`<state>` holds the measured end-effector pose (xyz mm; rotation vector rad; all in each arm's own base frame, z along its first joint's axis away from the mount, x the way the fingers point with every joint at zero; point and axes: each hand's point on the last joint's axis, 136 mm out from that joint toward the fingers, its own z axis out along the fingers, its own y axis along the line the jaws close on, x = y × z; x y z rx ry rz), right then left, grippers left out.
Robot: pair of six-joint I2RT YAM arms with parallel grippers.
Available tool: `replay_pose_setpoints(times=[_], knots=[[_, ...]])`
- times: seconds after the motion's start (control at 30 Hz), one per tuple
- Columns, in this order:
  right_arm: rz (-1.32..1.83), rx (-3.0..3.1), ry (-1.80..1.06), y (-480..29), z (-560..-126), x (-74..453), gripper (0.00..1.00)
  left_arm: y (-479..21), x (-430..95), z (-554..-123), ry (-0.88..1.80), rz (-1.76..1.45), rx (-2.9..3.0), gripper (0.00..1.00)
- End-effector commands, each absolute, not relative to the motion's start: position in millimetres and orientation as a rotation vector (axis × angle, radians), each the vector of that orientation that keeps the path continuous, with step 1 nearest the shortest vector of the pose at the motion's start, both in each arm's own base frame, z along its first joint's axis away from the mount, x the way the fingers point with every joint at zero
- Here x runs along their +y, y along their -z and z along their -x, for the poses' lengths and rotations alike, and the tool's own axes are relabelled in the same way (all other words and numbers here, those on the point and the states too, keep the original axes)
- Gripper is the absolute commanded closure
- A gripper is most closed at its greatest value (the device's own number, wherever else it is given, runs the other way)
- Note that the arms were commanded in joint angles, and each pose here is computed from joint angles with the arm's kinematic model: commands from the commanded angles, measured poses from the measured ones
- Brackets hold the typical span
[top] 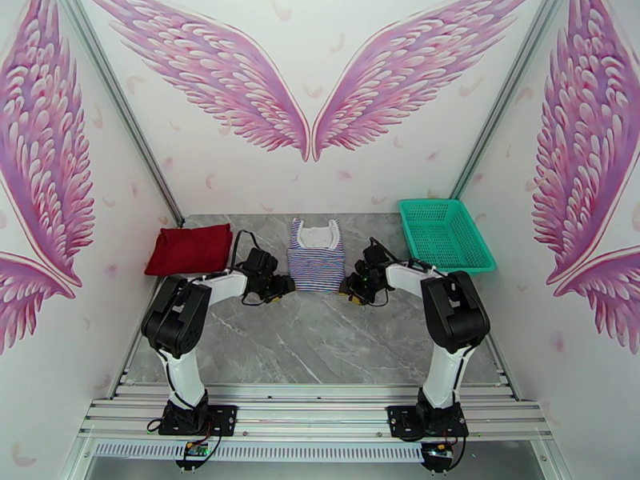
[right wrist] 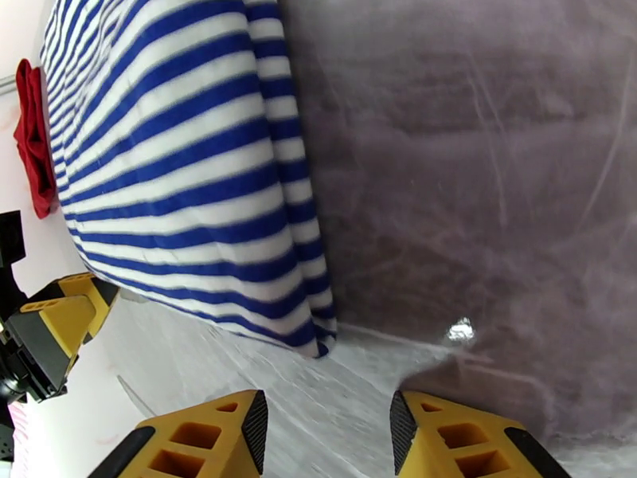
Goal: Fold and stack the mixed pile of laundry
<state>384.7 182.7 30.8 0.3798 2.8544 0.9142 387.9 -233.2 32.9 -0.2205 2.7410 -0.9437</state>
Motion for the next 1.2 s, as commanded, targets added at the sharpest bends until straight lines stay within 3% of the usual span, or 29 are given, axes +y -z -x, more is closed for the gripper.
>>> replay_pose_setpoints(times=[0.0,0.27,0.4,0.47,0.63,0.67,0.77,1.17], knots=[[-0.403,2.817,-0.911,-29.8,-405.6,187.5,0.54,-28.9,-241.8,-402.9,0.945,0.221,2.720,0.41],[-0.395,2.828,-0.940,-24.8,-413.1,193.8,0.60,-26.7,-256.5,-418.0,0.976,0.226,2.698,0.48],[-0.392,2.831,-0.939,-24.3,-413.4,194.1,0.68,-28.5,-261.7,-423.6,0.970,0.223,2.690,0.57],[-0.392,2.827,-0.934,-25.3,-414.1,193.3,0.75,-27.2,-260.0,-424.0,0.955,0.232,2.693,0.64],[-0.390,2.830,-0.928,-27.0,-412.8,192.8,0.92,-26.0,-256.7,-419.9,0.927,0.234,2.714,0.97],[-0.389,2.832,-0.924,-27.8,-411.9,192.2,0.94,-28.4,-256.2,-419.6,0.923,0.231,2.713,1.00],[-0.388,2.842,-0.915,-29.9,-404.0,189.6,1.00,-34.2,-252.8,-411.3,0.909,0.215,2.720,1.00],[-0.351,2.980,-0.830,-32.0,-312.1,170.2,1.00,-49.7,-229.6,-318.8,0.876,0.070,2.830,1.00]])
